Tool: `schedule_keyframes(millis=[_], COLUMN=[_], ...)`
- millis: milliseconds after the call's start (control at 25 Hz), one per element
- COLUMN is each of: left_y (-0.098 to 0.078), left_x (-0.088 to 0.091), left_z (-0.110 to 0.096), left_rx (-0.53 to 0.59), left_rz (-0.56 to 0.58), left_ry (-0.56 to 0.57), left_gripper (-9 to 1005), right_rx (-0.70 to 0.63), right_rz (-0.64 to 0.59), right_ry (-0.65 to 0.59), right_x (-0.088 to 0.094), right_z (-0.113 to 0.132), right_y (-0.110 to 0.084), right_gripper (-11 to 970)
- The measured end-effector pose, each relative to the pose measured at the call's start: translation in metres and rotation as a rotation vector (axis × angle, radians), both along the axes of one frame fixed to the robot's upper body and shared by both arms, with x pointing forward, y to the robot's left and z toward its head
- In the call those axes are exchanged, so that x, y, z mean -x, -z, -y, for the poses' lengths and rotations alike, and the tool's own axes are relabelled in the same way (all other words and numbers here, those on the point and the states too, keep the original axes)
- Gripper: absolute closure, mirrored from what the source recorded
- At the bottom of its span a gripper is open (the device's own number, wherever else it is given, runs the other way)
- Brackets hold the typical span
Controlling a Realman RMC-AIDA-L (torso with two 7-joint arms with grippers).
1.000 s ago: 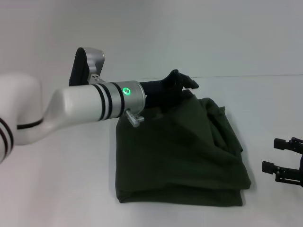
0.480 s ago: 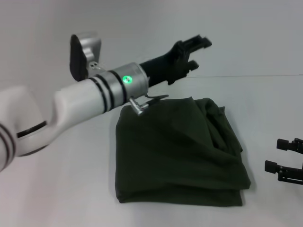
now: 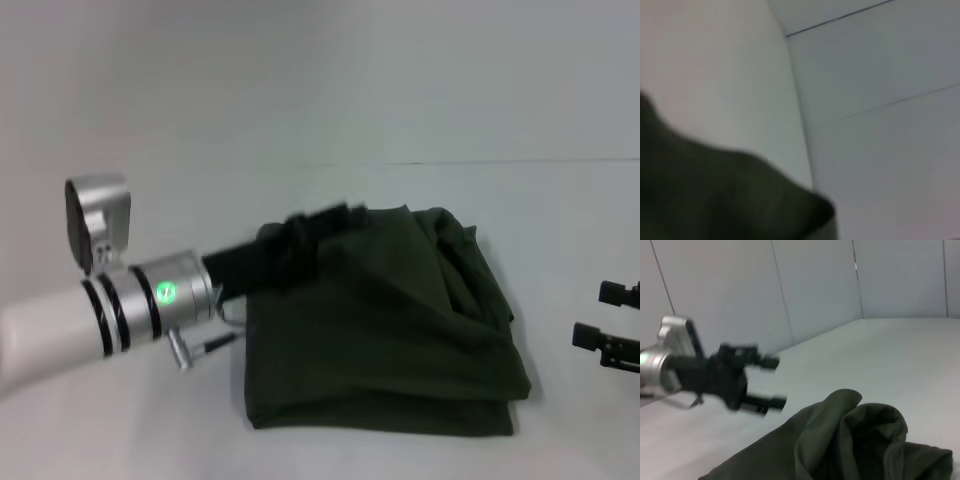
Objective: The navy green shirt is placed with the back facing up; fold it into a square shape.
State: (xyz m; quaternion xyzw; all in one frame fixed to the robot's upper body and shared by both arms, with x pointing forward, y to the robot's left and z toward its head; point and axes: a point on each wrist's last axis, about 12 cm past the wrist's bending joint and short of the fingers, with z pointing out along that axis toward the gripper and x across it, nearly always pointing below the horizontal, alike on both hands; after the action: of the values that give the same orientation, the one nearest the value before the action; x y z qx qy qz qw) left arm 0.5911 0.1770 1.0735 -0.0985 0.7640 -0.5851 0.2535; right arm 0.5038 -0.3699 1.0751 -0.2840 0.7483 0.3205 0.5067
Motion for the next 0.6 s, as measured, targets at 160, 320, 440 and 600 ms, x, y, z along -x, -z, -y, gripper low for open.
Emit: schedule_keyframes(millis=[160,320,440,600], left_y=[0.018,0.026,0.027,0.018], left_x=[0.016,0.017,0.011,0.000], left_z=[0.006,0.017,0.027,0.048], left_rx=[-0.036,-0.069,-0.082,-0.069], left_rz=[-0.056,-0.088,-0.108,-0.117], left_ry=[0.034,0.025,0.011,0.011], left_gripper=[230,231,165,99], right_rx=[-0.002,-0.005,-0.007,-0.012], right_rz=[-0.008,-0.011,-0.012,-0.013], right_ry=[0.009,0.011,0.014,0.031], right_x=[-0.002,-0.003,-0.002,0.001], right_z=[0.002,0.003,0.004,0.008], right_y=[-0.002,-0.003,-0.003,-0.002], right_gripper=[73,73,73,73])
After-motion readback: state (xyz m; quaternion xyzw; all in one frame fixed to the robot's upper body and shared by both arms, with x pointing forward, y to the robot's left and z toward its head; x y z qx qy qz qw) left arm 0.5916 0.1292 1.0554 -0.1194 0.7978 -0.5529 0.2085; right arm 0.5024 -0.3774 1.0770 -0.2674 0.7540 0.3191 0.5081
